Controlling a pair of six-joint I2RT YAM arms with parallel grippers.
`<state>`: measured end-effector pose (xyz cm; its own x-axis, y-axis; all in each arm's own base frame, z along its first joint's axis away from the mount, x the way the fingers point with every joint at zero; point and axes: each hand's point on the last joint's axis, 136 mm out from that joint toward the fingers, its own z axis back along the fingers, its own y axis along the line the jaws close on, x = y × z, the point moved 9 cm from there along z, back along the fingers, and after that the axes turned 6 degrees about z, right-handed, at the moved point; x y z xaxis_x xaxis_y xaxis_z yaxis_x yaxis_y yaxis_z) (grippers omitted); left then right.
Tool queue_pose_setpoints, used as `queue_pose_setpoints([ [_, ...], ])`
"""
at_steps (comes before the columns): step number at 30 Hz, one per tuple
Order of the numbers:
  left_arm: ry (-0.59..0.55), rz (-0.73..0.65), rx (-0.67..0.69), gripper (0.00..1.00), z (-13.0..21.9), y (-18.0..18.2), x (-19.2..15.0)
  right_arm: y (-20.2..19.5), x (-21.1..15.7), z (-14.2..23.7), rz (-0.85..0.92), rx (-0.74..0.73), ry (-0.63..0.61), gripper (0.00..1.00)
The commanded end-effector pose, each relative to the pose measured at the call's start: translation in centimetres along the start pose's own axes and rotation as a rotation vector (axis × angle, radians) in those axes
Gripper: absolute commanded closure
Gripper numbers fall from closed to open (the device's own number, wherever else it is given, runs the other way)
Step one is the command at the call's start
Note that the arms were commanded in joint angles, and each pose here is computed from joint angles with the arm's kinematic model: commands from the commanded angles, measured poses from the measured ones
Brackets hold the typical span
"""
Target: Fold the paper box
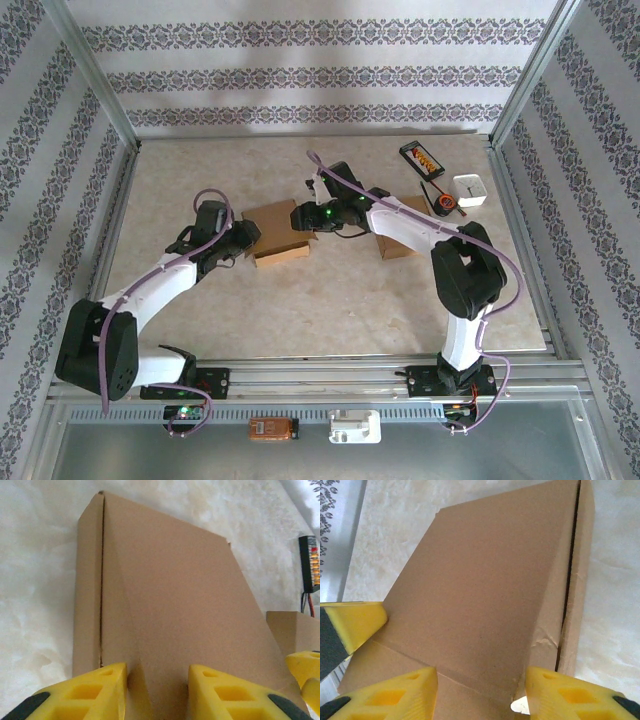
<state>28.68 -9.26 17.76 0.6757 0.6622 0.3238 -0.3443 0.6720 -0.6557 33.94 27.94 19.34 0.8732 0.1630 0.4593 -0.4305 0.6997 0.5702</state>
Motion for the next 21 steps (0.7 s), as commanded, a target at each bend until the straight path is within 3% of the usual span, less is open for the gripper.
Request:
queue_pose_setpoints([
  [1,0.016,0.002,-0.009,0.65,-0.6,0.4,-0.3,0.2,-0.5,-0.9,-0.001,0.031,0.015,0.50],
  [9,-0.007,-0.013,0.007,0.64,-0.1,0.5,-0.2,0.5,0.5,0.9,0.012,0.020,-0.024,0.47],
  [15,-0.103,-0.043,-0.012,0.44,1.4,-0.4,0.9,0.5,1.4,2.3,0.048,-0.034,-0.087,0.40],
  [21,-0.015,-0.007,-0.019,0.43,0.3,-0.1,0.1,-0.1,0.6,0.3,0.013,-0.032,-0.037,0.38],
])
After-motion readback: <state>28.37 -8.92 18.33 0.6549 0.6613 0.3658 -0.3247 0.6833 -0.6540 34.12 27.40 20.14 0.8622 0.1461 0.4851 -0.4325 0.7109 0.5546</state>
